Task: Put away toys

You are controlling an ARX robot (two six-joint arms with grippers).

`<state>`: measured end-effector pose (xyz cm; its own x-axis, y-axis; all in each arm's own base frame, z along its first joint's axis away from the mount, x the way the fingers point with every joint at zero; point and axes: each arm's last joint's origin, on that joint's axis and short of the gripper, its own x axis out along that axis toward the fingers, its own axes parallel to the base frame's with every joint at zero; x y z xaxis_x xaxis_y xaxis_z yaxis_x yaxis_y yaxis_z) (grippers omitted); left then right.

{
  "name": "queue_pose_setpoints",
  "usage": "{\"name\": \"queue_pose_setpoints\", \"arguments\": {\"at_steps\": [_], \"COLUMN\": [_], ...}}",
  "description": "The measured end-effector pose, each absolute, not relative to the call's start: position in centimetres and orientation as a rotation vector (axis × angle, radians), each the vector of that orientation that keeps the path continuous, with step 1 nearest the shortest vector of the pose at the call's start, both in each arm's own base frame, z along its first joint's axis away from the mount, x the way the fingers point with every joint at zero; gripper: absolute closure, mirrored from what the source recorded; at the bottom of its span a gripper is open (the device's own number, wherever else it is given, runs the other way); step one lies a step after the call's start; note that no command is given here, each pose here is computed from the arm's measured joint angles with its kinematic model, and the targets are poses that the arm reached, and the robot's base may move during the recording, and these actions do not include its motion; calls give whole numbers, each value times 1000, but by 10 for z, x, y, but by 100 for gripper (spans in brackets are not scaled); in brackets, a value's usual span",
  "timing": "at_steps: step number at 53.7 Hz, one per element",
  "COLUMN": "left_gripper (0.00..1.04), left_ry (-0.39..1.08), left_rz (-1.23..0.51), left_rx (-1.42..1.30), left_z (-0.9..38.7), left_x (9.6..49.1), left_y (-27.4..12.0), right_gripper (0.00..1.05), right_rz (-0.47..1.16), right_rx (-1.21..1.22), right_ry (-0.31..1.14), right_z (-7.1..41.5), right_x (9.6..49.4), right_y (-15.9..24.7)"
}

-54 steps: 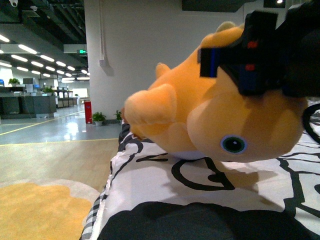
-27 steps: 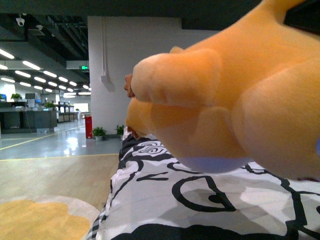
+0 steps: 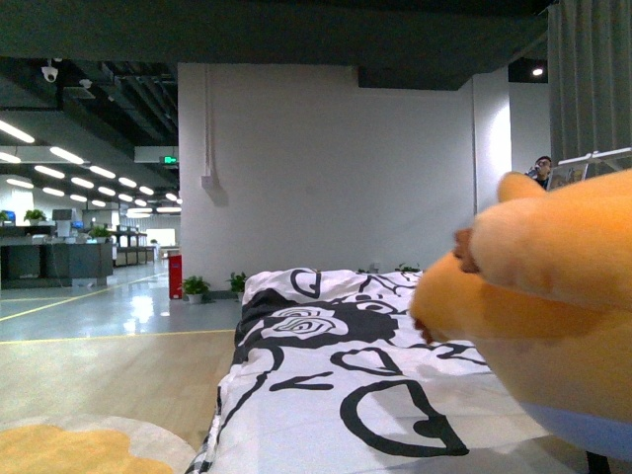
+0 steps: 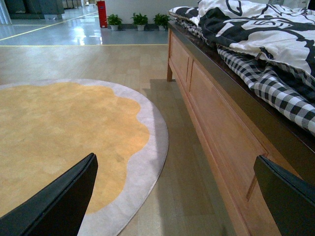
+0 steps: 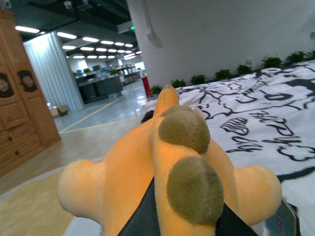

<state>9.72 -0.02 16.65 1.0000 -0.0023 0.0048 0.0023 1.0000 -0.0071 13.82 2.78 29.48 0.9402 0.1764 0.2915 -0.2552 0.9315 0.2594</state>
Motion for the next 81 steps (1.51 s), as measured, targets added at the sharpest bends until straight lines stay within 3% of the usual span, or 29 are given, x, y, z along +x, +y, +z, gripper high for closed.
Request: {"name": "queue_pose_setpoints", "arguments": {"at_steps": [12, 26, 30, 33, 81], "left_gripper": [6, 6, 6, 6, 6], "left_ry": [-5, -5, -5, -5, -5], "left_rz": [-2, -3, -3, -2, -2], "left_rx": [-7, -7, -7, -7, -7], "left_z": [166, 166, 166, 166, 166], "left_x": [97, 97, 97, 97, 97], "left_y": [0, 0, 0, 0, 0], "right_gripper": [98, 98, 98, 98, 98], "right_rz": [49, 44, 9, 3, -6], "right_rx": [312, 326, 184, 119, 19], "right_ry": [-199, -201, -55, -23, -11], "right_z": [281, 281, 274, 266, 192], "right_x": [130, 129, 126, 124, 100], "right_y": [5, 4, 1, 0, 0]}}
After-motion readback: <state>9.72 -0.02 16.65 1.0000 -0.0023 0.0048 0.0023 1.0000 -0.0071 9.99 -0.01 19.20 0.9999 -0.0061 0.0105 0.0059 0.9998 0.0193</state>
